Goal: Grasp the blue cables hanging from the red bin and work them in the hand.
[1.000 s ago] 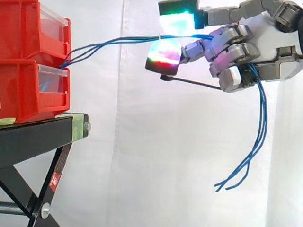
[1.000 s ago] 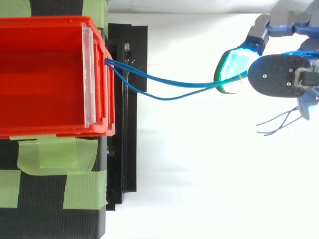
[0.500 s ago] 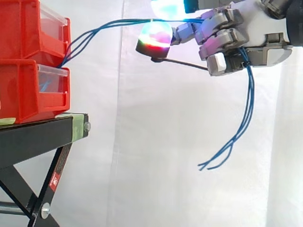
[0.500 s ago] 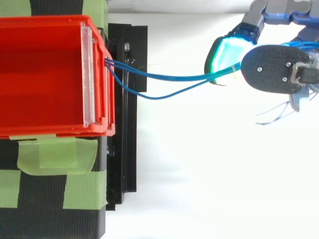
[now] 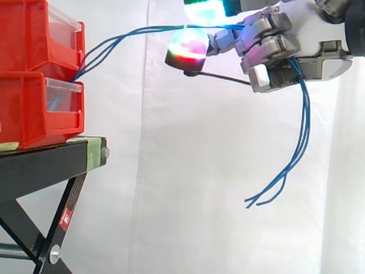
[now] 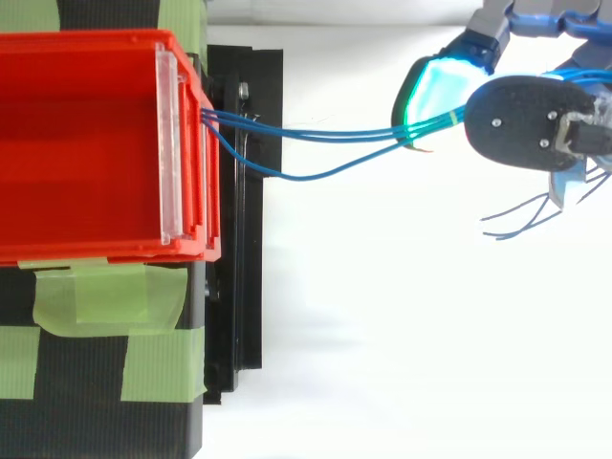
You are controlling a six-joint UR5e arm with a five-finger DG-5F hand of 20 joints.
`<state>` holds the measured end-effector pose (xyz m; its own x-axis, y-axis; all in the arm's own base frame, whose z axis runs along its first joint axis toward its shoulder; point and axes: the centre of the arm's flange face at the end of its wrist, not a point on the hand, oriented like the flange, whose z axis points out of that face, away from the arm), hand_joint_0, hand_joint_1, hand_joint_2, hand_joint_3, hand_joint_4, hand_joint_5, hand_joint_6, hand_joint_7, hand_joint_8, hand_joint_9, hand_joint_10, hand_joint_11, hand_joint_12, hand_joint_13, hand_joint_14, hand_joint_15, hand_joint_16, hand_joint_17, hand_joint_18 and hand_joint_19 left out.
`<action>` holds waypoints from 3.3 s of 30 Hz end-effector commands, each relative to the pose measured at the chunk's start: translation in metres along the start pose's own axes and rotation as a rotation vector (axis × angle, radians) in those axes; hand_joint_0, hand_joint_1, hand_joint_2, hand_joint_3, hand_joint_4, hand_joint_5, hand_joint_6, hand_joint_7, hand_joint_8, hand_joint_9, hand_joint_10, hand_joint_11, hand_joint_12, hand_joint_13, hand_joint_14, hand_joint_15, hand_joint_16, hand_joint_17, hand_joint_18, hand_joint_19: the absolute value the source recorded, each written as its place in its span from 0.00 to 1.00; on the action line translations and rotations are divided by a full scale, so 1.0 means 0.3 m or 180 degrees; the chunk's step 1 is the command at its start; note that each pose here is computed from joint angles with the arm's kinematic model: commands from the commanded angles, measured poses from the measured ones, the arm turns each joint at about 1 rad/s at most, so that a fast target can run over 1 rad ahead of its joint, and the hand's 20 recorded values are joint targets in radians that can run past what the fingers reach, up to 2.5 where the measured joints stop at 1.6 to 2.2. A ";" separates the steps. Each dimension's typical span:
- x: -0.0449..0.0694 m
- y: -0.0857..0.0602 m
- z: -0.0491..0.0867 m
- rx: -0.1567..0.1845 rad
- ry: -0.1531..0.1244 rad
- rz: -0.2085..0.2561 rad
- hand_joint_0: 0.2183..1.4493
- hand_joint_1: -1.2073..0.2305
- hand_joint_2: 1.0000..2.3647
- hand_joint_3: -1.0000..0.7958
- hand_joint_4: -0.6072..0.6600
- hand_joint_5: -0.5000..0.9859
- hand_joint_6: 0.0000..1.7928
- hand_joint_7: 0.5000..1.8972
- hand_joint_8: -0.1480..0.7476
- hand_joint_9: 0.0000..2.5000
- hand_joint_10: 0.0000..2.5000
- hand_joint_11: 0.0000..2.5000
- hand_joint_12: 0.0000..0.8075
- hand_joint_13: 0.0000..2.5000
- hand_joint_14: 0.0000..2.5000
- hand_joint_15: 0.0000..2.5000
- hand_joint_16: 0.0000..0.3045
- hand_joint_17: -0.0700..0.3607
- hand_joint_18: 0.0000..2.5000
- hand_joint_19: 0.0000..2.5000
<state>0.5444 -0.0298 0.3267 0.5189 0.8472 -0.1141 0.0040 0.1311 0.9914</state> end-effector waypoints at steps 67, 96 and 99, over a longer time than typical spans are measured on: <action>-0.024 -0.018 -0.025 0.0242 0.0086 -0.0422 0.57 0.42 0.01 0.17 0.71 0.62 0.01 0.50 0.73 0.41 1.00 1.00 0.79 0.59 1.00 0.83 0.18 0.45 0.67 0.30; -0.002 0.080 0.014 0.0174 0.0021 -0.0511 0.61 0.39 0.00 0.67 0.77 0.67 0.01 0.47 0.62 0.47 1.00 1.00 0.77 0.65 1.00 0.82 0.23 0.53 0.76 0.22; -0.004 0.080 0.015 0.0175 0.0017 -0.0516 0.55 0.39 0.14 0.65 0.77 0.67 0.01 0.47 0.70 0.46 1.00 1.00 0.77 0.65 1.00 0.83 0.25 0.55 0.76 0.18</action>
<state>0.5478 -0.0294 0.3515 0.5027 0.8210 -0.2705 0.1321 0.2363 0.9627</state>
